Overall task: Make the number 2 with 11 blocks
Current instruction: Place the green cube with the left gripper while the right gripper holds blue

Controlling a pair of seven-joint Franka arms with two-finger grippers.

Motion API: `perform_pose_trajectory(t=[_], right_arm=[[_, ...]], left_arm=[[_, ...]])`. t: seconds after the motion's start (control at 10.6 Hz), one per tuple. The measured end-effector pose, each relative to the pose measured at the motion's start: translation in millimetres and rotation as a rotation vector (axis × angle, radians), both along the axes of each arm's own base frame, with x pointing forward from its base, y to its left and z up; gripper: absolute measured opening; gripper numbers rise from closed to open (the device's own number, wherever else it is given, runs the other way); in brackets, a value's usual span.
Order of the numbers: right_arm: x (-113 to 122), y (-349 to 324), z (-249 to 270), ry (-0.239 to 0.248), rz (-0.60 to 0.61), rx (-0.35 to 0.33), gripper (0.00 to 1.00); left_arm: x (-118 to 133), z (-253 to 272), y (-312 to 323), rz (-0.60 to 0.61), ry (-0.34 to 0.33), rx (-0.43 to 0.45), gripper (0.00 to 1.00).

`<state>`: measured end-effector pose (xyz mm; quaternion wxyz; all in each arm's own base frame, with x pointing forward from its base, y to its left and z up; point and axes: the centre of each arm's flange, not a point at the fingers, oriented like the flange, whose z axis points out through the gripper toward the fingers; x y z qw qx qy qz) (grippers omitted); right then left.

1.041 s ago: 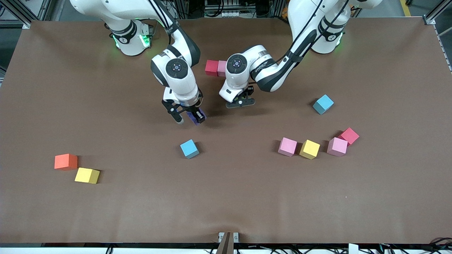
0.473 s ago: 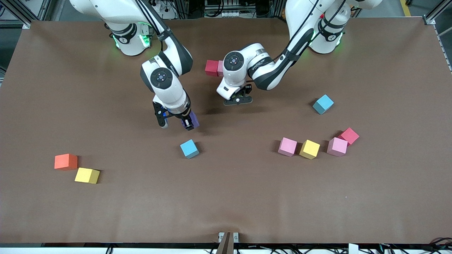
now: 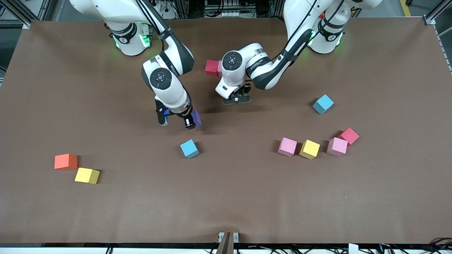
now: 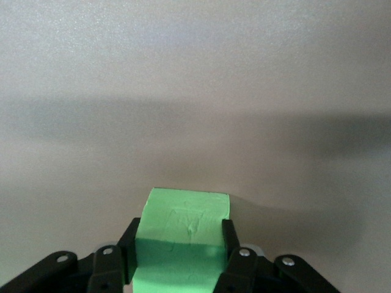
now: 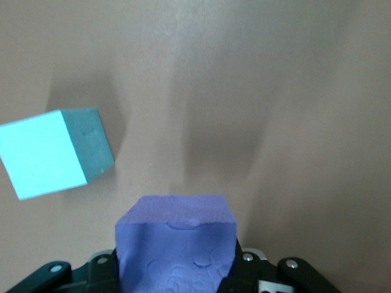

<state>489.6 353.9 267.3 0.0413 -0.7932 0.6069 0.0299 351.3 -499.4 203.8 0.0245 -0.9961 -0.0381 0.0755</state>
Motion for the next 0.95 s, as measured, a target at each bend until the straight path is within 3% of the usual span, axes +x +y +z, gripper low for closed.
perform_pose_trajectory(t=[0.19,0.47,0.76,0.95], right_arm=[[-7.9,7.5,-2.4,0.011,0.009,-0.001,0.58],[-15.5,3.5,-12.9,0.031,0.011,-0.016,0.58],[-25.1,1.5,-22.9,0.052,0.018,-0.030,0.58],[-37.4,10.1,-27.7,0.063,0.028,-0.038,0.58]], left_arm=[[1.1,-0.9,-1.6,0.001,0.001,-0.002,0.63],[6.7,2.8,-6.3,0.006,-0.005,-0.016,0.99],[12.1,8.3,-8.5,0.000,-0.024,-0.022,1.00],[23.4,17.6,-6.2,-0.074,-0.099,-0.009,1.00]])
